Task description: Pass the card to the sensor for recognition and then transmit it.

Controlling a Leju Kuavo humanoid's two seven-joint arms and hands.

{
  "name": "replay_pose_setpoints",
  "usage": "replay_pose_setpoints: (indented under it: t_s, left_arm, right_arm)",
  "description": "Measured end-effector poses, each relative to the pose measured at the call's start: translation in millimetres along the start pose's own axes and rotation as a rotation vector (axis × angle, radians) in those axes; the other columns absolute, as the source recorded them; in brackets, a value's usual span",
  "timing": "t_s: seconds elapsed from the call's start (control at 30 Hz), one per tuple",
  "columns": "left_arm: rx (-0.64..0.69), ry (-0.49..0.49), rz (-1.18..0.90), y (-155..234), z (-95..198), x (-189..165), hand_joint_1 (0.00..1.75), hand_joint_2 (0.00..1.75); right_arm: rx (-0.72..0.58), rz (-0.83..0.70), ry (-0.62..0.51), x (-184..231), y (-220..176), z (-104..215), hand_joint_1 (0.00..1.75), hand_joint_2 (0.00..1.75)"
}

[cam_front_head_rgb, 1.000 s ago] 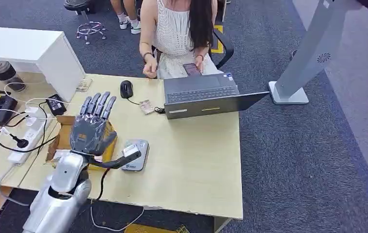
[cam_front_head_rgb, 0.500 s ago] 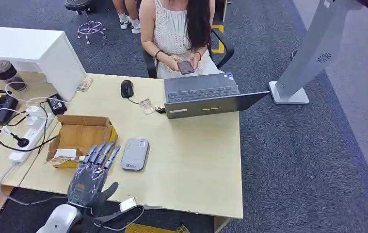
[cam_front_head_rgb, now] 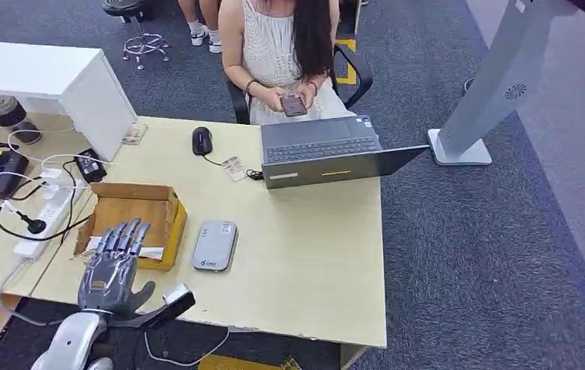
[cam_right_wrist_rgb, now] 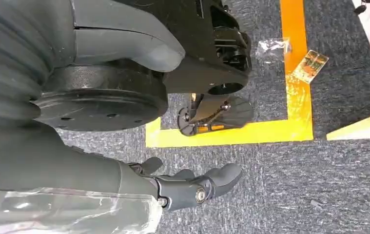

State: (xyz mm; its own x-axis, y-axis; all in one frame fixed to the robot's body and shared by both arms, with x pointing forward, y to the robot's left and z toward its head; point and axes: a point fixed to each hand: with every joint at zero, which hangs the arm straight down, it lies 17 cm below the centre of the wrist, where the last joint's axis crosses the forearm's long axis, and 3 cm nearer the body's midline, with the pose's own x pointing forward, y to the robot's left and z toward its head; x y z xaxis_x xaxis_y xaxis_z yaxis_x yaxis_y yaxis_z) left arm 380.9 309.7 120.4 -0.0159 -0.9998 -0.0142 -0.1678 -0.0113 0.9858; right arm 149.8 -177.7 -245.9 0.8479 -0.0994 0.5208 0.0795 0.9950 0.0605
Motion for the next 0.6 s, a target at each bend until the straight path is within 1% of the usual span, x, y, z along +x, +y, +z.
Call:
replay_pose_setpoints:
  t_s: [0.27, 0.47, 0.6]
  left_arm:
    - [-0.027, 0.068, -0.015, -8.8, -1.6, -19.0, 0.0, 1.75]
    - [-0.028, 0.078, -0.016, -9.5, -1.6, -20.5, 0.0, 1.75]
    - [-0.022, 0.116, -0.027, -8.0, -1.5, -29.2, 0.0, 1.75]
  right_arm:
    - [0.001, 0.002, 0.008, -1.5, 0.2, 0.1, 0.0, 1.75]
    - [0.001, 0.002, 0.013, -2.4, 0.1, 0.1, 0.0, 1.75]
    - [0.002, 0.004, 0.015, -2.9, 0.3, 0.1, 0.0, 1.75]
